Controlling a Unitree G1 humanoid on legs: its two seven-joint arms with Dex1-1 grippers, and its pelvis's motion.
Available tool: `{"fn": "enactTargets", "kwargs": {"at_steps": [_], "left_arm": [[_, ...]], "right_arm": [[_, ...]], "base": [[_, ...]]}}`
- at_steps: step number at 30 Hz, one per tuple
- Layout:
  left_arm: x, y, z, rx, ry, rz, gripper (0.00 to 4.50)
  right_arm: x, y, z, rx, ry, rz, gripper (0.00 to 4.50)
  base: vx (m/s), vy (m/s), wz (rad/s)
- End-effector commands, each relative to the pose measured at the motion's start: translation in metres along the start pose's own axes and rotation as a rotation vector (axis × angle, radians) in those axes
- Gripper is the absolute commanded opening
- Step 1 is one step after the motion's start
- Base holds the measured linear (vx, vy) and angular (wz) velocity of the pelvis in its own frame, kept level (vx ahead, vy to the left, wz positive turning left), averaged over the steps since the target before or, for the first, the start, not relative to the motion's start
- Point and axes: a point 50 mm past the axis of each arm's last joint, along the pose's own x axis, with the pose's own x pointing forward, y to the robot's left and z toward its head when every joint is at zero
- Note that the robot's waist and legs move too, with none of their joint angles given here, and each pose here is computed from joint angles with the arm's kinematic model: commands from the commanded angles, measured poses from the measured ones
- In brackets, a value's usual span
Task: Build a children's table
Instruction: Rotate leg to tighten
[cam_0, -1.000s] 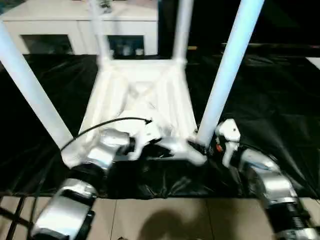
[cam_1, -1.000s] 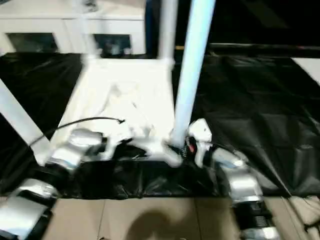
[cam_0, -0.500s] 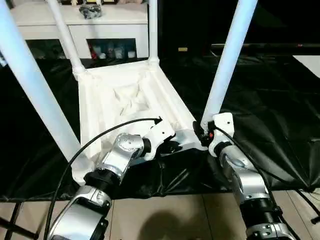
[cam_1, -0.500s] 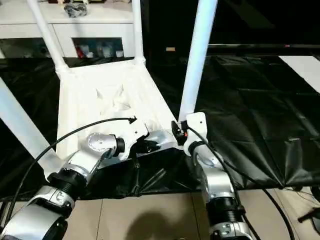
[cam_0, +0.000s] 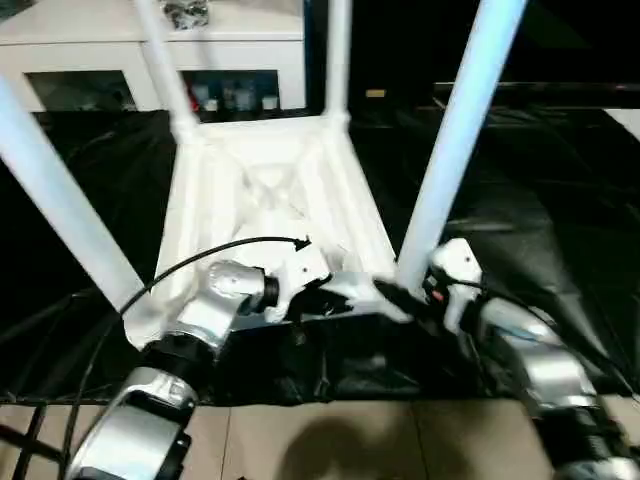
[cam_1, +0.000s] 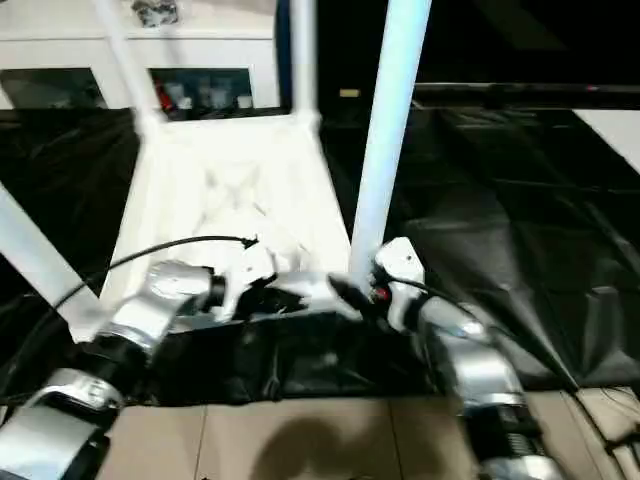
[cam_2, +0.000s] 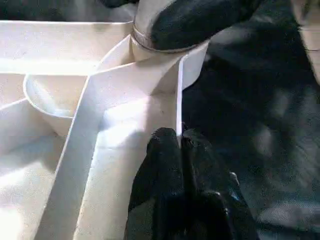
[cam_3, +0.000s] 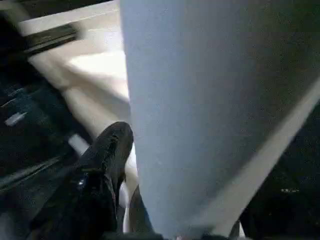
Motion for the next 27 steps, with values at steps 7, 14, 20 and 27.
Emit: {"fn": "enactTargets", "kwargs": {"at_steps": [7,14,20,27], "left_arm": [[-0.011,0.003,0.005,0.048,-0.002,-0.123,0.0],[-0.015,0.006,0.005,0.053,0.008,-0.144,0.0],[-0.017,0.006,0.003,0.05,0.015,-0.155,0.0],[-0.009,0.012,0.006,0.023,-0.002,-0.029,0.0]], "right_arm": [[-0.003,0.027,-0.005,-0.016,0.097,0.434,2.97],[-0.004,0.03,-0.001,0.005,0.119,0.547,2.41],[-0.001,0.036,0.001,0.023,0.109,0.584,2.09],[0.01,0.018,-0.018,0.081,0.052,0.268,2.02]], "base": [[0.025,-0.008,0.0],[0.0,0.0,0.0],[0.0,0.0,0.0],[0.0,0.0,0.0]]}}
